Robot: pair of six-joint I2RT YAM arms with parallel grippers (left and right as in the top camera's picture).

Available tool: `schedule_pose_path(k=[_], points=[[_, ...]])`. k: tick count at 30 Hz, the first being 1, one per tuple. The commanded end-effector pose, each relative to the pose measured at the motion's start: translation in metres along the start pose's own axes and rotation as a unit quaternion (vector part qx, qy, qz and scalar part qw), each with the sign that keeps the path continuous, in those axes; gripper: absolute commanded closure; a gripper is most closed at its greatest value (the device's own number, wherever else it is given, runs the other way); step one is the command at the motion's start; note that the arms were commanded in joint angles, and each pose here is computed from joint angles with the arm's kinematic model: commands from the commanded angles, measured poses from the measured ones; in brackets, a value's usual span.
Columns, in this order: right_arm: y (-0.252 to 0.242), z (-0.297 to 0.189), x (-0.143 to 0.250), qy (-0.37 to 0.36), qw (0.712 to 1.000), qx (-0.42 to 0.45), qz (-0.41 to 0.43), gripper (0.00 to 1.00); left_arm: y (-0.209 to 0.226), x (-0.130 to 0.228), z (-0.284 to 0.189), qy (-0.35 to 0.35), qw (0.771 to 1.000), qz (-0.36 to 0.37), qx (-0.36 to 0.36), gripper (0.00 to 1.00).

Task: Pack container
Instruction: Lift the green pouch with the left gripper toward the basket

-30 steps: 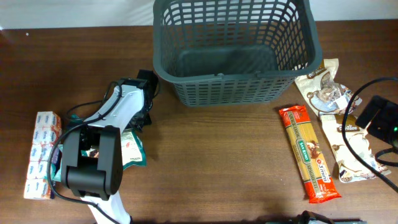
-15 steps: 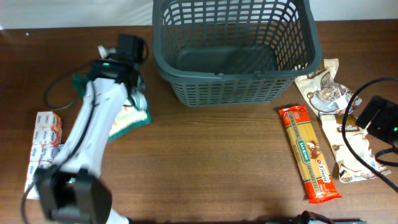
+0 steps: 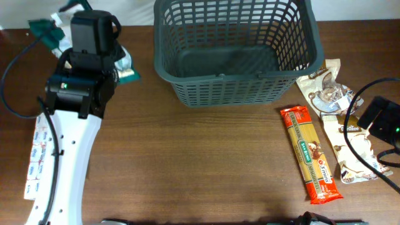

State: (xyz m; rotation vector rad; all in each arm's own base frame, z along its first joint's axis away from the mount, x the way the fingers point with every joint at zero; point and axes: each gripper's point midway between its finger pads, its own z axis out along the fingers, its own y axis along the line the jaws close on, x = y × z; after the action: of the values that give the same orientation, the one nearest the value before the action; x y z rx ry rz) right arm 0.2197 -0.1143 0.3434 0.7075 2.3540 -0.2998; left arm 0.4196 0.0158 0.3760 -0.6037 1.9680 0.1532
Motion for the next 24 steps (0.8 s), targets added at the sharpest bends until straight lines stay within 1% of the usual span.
schedule_pose_path(k=[1,5,8,13,16,18,20,24], points=[[-0.001,-0.005,-0.002,-0.006,1.000,-0.001,0.010,0.01,-0.011,-0.055,-0.042,-0.083,0.994,-0.043,0.064,0.98],[-0.002,-0.005,-0.001,-0.004,1.000,-0.001,0.009,0.01,-0.040,-0.072,-0.054,-0.113,0.983,-0.060,0.130,0.98],[-0.002,-0.005,0.001,0.000,1.000,0.000,0.009,0.01,-0.066,-0.085,-0.069,-0.143,0.971,-0.040,0.185,0.98],[-0.002,-0.005,0.001,0.001,1.000,0.000,0.008,0.01,-0.117,-0.101,-0.108,-0.196,0.936,-0.016,0.292,0.98],[-0.002,-0.005,0.001,0.002,1.000,0.000,0.008,0.01,-0.146,-0.101,-0.127,-0.220,0.916,0.008,0.336,0.98],[-0.002,-0.005,0.002,0.002,1.000,0.000,0.008,0.01,-0.168,-0.093,-0.137,-0.229,0.904,0.039,0.360,0.98],[-0.002,-0.005,0.003,0.004,1.000,0.000,0.008,0.01,-0.188,-0.076,-0.141,-0.227,0.895,0.084,0.376,0.98],[-0.002,-0.005,0.004,0.007,1.000,0.001,0.007,0.01,-0.221,-0.021,-0.131,-0.182,0.886,0.187,0.383,0.98]])
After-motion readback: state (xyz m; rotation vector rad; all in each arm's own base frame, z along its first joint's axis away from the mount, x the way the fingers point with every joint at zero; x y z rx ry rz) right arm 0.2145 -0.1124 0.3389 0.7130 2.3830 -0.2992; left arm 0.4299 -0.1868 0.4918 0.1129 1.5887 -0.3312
